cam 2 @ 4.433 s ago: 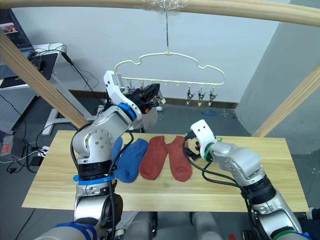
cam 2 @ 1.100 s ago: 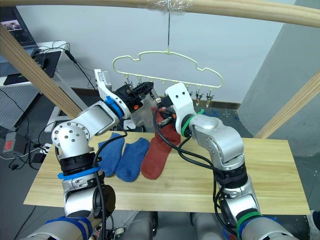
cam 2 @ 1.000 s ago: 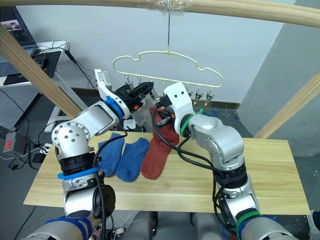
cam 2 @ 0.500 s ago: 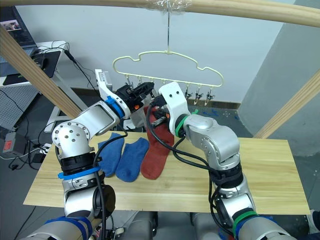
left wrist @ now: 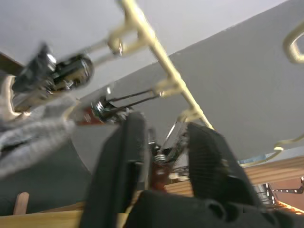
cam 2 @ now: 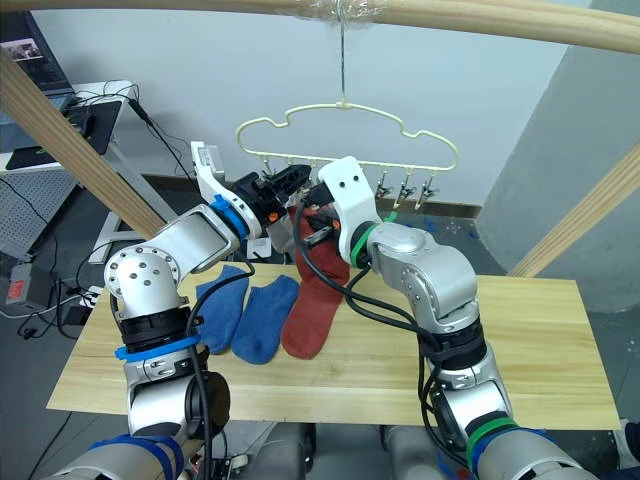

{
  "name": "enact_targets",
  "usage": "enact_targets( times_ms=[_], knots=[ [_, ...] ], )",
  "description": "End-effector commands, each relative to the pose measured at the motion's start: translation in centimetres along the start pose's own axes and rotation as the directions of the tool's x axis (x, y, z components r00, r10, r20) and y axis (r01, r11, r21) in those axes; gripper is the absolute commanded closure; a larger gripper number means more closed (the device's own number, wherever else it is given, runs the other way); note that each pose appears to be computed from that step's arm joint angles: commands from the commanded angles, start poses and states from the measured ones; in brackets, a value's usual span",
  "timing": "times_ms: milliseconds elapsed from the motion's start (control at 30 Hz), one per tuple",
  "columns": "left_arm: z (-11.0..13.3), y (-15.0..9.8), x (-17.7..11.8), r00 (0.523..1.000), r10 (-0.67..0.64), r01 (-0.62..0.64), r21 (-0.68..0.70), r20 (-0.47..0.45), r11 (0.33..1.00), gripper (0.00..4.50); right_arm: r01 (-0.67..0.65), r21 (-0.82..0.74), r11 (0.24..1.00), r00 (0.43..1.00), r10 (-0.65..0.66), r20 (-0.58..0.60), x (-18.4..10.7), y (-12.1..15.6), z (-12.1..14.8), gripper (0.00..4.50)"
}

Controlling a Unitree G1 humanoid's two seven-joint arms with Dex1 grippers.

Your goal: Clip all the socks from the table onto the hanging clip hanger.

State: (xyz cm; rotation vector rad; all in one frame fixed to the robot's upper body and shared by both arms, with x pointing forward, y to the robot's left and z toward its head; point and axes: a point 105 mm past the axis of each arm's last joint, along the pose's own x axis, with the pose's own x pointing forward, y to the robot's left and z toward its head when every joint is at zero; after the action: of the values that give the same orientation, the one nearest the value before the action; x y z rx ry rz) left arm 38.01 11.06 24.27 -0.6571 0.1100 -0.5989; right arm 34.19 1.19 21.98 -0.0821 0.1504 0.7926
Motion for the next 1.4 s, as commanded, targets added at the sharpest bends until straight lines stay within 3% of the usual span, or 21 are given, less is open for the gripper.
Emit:
enact_targets(
  times_ms=[33,100,367,567,900,1233,1400],
  knots=[
    [0.7,-1.4,-0.4,0.998,-0.064,0.064,0.024,0.019,0.998,2.57,-0.014,-0.005,1.000,0.999,0.014,0.047,-0.5,0.4,1.0,4.50],
    [0.7,-1.7,-0.5,0.997,-0.077,0.077,0.025,0.013,0.997,2.57,-0.014,0.000,1.000,0.999,0.014,0.045,-0.5,0.3,0.9,4.50],
    [0.3,-3.1,-1.5,0.991,-0.127,0.131,0.107,-0.040,0.986,2.52,0.001,-0.002,1.000,1.000,-0.001,0.008,-0.6,-0.1,0.0,1.99],
    [-0.8,-3.0,-3.1,0.991,-0.084,0.110,0.284,-0.102,0.953,2.52,0.033,-0.015,0.999,0.999,-0.033,-0.018,-2.1,-1.2,-1.0,1.99],
    [-1.3,-2.1,-5.8,0.987,-0.064,0.124,0.444,-0.146,0.887,2.52,0.077,-0.044,0.996,0.996,-0.079,-0.044,-4.5,-2.4,-1.8,1.99],
    [1.1,-2.5,-7.5,0.965,-0.154,0.258,0.645,-0.214,0.719,2.52,0.197,0.043,0.979,0.980,-0.196,-0.027,-4.2,-2.2,-2.3,1.99],
    [1.4,-2.8,-8.0,0.939,-0.208,0.341,0.680,-0.273,0.649,2.52,0.354,0.109,0.929,0.935,-0.356,-0.008,-4.3,-3.6,-2.3,1.99]
  ],
)
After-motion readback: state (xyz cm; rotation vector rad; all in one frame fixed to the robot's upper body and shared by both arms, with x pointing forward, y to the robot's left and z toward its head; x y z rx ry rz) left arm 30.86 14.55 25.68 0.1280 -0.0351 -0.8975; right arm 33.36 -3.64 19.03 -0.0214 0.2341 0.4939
